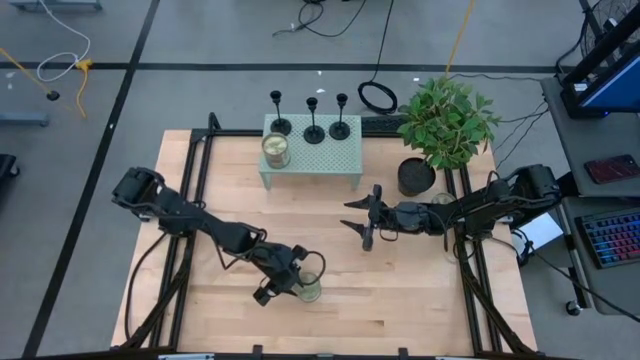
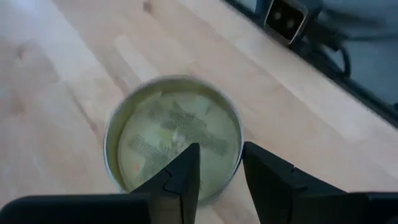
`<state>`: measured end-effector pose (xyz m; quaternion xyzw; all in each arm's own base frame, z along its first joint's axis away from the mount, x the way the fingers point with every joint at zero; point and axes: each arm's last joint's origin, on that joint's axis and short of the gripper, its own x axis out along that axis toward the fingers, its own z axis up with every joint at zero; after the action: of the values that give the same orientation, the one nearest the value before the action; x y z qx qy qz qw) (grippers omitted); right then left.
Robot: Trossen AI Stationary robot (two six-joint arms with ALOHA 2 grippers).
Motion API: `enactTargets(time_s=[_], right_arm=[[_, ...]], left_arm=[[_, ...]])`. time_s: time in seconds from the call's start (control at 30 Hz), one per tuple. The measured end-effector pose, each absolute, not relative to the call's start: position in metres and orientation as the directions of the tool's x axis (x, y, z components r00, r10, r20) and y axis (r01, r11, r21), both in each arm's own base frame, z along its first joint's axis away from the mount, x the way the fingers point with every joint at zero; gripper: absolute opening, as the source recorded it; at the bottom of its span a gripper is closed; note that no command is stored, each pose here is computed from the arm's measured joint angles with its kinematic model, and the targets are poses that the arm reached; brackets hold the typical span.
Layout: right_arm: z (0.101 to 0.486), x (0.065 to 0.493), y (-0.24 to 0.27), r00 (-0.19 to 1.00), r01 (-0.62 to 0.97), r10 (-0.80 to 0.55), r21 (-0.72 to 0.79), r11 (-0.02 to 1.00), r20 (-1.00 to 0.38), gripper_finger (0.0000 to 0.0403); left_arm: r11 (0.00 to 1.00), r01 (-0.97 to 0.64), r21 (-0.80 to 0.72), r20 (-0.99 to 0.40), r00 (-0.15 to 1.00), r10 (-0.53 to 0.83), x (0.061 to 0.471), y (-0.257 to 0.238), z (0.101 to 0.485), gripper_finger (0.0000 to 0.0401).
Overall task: Pick & Place candle stick holders
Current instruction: Put the left scented candle on the shelf
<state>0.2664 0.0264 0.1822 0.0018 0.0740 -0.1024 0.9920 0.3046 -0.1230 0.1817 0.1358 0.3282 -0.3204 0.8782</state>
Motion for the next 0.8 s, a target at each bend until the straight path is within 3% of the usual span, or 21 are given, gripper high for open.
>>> enactTargets(time_s=[0.27, 0.57, 0.8], right_arm=[[0.182, 0.266, 0.026, 0.968, 0.204, -0.203, -0.013, 0.979, -0.150, 0.0225], [0.182, 0.266, 0.026, 0.967, 0.204, -0.203, -0.013, 0.979, -0.152, 0.0226], [0.181, 0.266, 0.026, 0.967, 0.203, -0.203, -0.014, 0.979, -0.155, 0.0222]], left_arm=[[0.758, 0.651, 0.050, -0.687, 0.573, -0.447, 0.308, -0.113, 0.177, 0.0119], [0.814, 0.576, 0.071, -0.699, 0.611, -0.371, 0.315, -0.091, 0.176, 0.0013], [0.864, 0.497, 0.081, -0.687, 0.656, -0.313, 0.321, -0.072, 0.178, 0.0015]])
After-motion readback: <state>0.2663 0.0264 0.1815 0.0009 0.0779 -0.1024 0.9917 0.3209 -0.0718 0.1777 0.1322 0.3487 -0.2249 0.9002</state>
